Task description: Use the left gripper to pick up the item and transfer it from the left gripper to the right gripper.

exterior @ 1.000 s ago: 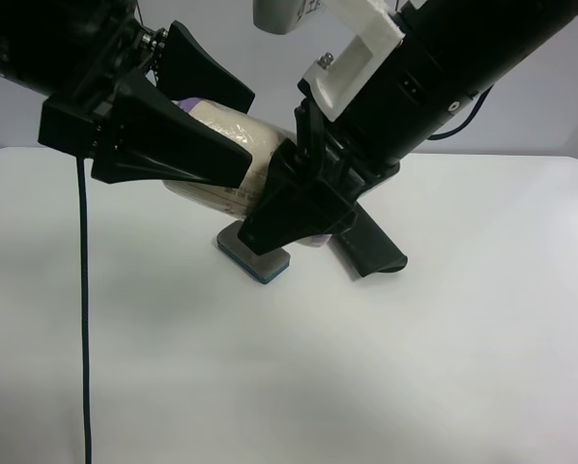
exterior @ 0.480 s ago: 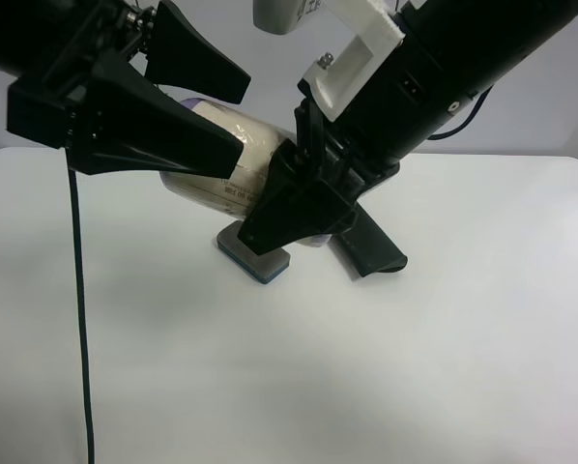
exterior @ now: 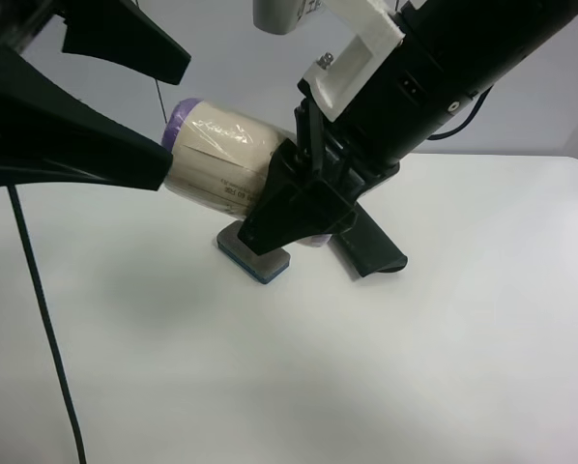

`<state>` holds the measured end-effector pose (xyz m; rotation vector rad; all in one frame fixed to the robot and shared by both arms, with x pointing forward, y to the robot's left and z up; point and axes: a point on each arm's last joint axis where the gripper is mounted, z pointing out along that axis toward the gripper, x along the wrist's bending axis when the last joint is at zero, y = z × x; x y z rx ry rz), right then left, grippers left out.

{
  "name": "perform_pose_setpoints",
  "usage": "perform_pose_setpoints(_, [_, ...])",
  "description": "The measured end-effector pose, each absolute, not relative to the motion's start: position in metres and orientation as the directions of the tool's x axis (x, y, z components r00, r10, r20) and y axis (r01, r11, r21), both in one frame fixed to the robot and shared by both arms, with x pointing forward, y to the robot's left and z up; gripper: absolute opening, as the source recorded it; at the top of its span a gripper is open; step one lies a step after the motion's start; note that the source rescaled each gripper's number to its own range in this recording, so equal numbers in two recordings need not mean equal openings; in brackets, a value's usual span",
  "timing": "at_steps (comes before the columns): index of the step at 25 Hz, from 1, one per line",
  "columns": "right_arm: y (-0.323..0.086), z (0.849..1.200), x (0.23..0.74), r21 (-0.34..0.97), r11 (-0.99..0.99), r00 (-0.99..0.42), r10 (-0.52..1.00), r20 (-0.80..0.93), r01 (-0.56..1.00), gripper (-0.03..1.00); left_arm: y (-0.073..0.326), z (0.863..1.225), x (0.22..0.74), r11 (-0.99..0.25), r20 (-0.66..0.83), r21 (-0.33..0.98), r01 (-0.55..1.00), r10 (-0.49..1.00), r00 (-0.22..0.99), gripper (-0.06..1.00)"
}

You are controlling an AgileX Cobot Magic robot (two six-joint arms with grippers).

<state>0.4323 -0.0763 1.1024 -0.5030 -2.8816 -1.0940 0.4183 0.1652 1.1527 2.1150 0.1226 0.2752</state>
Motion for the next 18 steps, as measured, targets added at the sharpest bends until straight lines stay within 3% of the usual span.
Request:
perform_pose_setpoints(5, [-0.076, 1.102, 0.432, 0.643, 0.703, -0.948, 0.291, 0.13, 0.304, 0.01, 0.18, 1.169, 0.391, -0.515, 0.082, 0.852, 0.091, 0.304, 0.949, 0.98])
perform_pose_setpoints(11, [-0.076, 1.102, 0.432, 0.644, 0.702, -0.948, 0.291, 0.129, 0.304, 0.01, 0.207, 1.172, 0.355, -0.624, 0.076, 0.754, 0.208, 0.397, 0.915, 0.98])
perform_pose_setpoints(18, [-0.076, 1.102, 0.432, 0.644, 0.702, -0.948, 0.291, 0.129, 0.304, 0.01, 0.24, 1.138, 0.329, -0.63, 0.082, 0.644, 0.433, 0.62, 0.781, 0.98])
